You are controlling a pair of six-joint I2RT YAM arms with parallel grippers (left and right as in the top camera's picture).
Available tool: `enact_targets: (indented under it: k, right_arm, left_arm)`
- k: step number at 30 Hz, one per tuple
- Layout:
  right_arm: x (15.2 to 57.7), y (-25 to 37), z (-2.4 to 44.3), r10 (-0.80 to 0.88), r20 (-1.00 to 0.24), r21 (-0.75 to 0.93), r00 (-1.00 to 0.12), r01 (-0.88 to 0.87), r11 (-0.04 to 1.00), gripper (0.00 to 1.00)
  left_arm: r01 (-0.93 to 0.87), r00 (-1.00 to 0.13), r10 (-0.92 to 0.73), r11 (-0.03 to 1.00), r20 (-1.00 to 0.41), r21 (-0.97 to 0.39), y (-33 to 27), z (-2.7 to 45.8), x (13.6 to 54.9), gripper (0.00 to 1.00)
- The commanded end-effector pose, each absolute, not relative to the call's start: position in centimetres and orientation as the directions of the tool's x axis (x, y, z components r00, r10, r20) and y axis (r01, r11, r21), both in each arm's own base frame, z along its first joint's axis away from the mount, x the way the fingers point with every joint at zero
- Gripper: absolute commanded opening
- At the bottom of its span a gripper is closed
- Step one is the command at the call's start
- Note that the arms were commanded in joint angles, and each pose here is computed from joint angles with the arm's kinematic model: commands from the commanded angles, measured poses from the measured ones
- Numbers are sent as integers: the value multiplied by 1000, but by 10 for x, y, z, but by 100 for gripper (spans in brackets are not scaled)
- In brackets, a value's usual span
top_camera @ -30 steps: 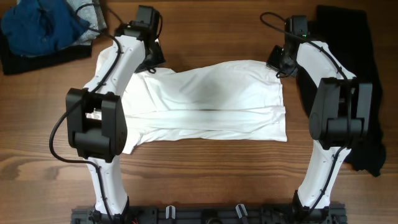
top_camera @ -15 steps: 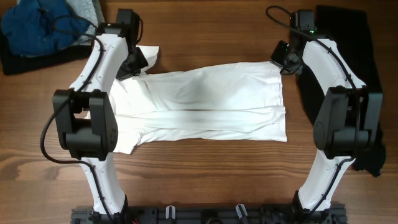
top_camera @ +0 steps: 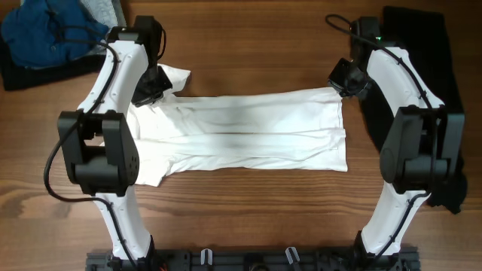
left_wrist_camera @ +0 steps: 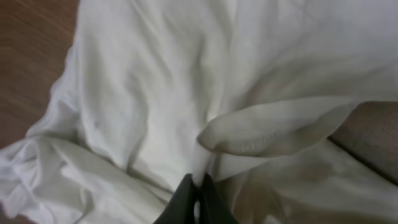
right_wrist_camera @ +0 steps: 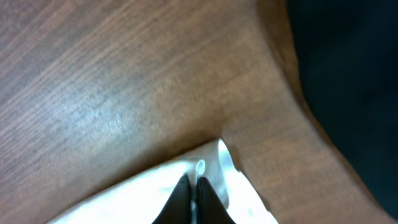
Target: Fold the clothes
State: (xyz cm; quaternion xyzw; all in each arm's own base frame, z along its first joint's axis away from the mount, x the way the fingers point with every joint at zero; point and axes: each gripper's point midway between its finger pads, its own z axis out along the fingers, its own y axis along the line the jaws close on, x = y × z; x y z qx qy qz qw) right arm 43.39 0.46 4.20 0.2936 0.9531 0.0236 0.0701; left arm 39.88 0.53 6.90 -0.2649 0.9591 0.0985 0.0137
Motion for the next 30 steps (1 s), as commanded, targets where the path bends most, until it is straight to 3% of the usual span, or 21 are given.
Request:
enact_targets:
  k: [1, 30]
  right_arm:
    - [431, 3, 68, 586, -158, 98, -794, 578, 810, 4]
    - [374, -4, 72, 617, -9, -65, -787, 616, 785, 4]
  left_arm:
    - [-571, -821, -547, 787, -162, 236, 30, 97, 394, 4]
    - [-506, -813, -577, 766, 77, 396, 43, 90, 323, 4]
